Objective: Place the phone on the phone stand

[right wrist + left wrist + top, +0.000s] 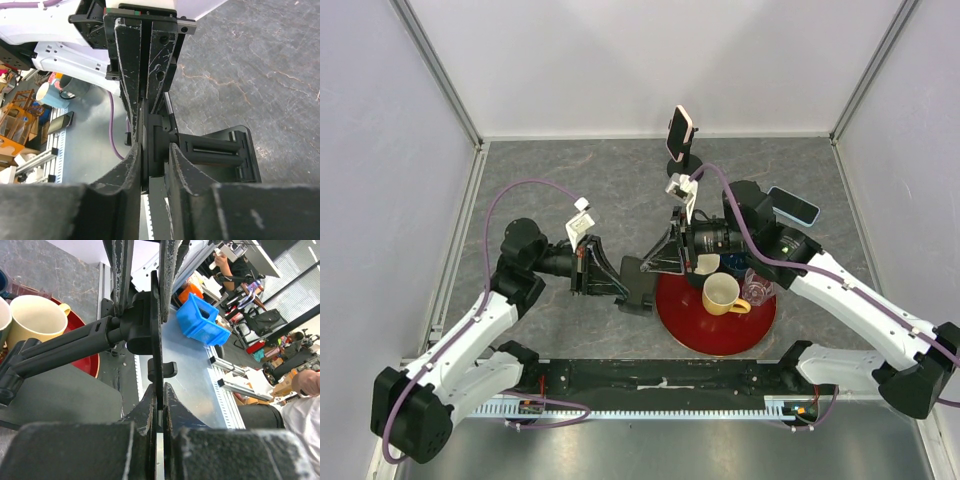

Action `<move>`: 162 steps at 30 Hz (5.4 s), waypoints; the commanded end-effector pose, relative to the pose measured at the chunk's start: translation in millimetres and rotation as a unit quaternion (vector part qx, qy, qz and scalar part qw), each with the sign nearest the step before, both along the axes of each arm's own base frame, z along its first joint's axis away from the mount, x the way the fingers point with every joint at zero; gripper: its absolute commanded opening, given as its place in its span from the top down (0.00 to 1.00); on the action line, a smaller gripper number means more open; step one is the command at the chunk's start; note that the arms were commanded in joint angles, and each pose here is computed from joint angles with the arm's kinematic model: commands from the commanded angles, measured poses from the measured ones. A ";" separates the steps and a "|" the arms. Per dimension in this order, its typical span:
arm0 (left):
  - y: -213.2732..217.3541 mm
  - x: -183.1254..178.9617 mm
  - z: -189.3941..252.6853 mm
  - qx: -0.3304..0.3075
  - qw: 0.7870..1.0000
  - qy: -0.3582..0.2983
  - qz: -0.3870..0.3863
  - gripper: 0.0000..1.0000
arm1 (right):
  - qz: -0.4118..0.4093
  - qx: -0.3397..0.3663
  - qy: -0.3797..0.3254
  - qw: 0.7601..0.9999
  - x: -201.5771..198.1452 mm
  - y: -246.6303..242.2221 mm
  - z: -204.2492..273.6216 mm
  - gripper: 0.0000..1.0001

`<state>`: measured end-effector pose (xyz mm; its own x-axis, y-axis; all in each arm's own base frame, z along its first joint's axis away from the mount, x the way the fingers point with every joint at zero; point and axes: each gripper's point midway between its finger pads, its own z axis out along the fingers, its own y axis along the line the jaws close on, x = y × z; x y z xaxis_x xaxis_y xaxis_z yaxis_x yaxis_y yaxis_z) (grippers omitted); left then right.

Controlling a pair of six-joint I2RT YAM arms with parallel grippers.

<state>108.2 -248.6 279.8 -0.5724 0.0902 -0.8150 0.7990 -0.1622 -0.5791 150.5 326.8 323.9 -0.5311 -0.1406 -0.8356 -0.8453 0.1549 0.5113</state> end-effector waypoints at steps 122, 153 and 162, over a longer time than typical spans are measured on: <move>17.5 51.4 -22.0 0.123 0.941 -0.104 0.297 0.21 | -0.736 -0.185 0.270 0.593 381.7 -450.8 -293.9 0.08; 20.5 59.8 -28.5 0.129 0.940 -0.092 0.303 0.21 | -0.564 -0.477 0.196 0.645 296.6 -388.0 -306.8 0.02; 19.0 60.8 -30.7 0.131 0.941 -0.088 0.300 0.21 | -0.538 -0.508 0.251 0.624 300.0 -384.1 -326.8 0.06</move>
<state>167.2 -229.1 246.8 -0.4787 -0.0065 -0.8780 0.7645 0.4886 -0.4205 462.0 -51.0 21.3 -0.8823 0.2004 -0.4259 0.2586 0.9624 -0.0830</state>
